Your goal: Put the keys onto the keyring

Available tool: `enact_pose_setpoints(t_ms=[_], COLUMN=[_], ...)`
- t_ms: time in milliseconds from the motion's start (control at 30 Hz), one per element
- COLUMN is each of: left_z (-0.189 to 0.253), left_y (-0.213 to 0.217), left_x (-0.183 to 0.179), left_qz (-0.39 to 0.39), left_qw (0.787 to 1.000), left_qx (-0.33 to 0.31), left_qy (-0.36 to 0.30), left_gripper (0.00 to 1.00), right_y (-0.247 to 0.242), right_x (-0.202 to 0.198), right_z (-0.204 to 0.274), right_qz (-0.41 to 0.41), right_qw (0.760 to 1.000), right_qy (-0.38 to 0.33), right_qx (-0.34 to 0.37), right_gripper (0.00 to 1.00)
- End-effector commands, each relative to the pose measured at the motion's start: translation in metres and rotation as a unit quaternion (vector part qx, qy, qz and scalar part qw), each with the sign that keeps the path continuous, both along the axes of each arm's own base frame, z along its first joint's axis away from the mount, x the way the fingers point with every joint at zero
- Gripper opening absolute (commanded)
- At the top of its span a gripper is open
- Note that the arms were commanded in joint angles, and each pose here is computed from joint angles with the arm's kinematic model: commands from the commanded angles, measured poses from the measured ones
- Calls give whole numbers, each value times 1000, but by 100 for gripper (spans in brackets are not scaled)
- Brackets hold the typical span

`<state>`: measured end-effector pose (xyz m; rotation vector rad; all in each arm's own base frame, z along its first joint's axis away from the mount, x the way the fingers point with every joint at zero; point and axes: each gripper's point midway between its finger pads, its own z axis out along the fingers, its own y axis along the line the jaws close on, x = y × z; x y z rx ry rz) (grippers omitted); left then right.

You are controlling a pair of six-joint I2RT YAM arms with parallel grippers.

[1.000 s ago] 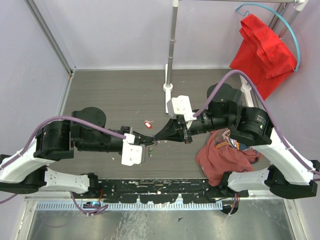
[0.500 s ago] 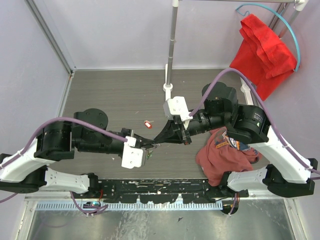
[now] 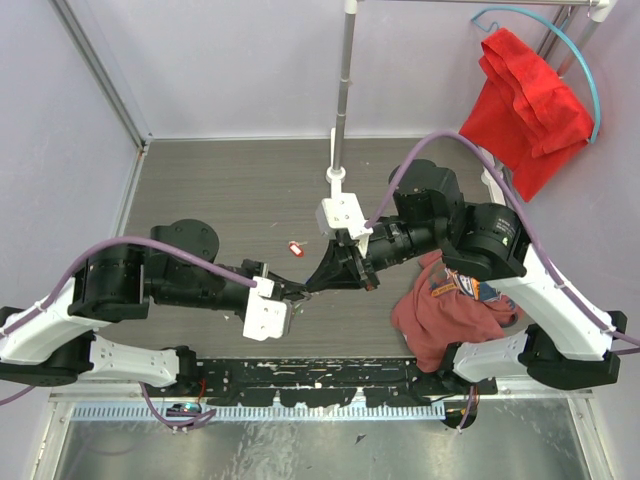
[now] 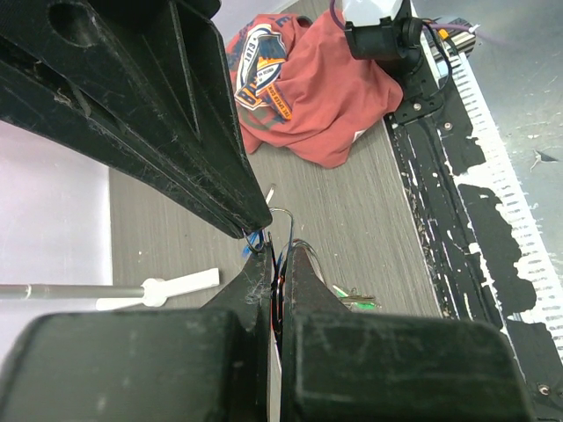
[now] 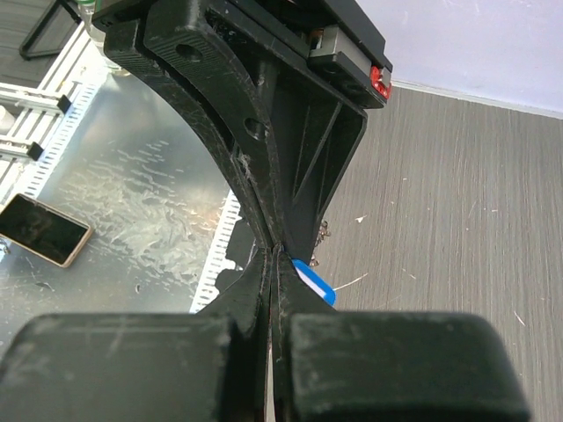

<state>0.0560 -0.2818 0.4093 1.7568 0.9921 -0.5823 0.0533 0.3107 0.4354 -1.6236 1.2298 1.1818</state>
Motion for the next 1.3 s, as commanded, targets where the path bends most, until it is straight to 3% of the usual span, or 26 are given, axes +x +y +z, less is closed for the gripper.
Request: enact_pose_setpoints(t_ms=[0,700,1067,1267], left_z=[40,40,32,29], left_y=[1,3,1,1], left_x=[6,8,13,27], left_qz=[12,16,28,62], left_qw=[997,997,997,995], left_qx=[-69,-71,-59,-54], left_qy=[-24,-30,-34,-53], left_gripper=[0,0,0,0], right_y=[-10,-15,-24,-32], right_x=[-19,-22,-11,8], right_z=[2,1,20,30], right_qz=[37,41,-13,-89], right_qw=[999,999,1000,995], right_qy=[23,25,-4,-22], right_qx=[-11,-20,13,38], right_gripper=[0,0,1,0])
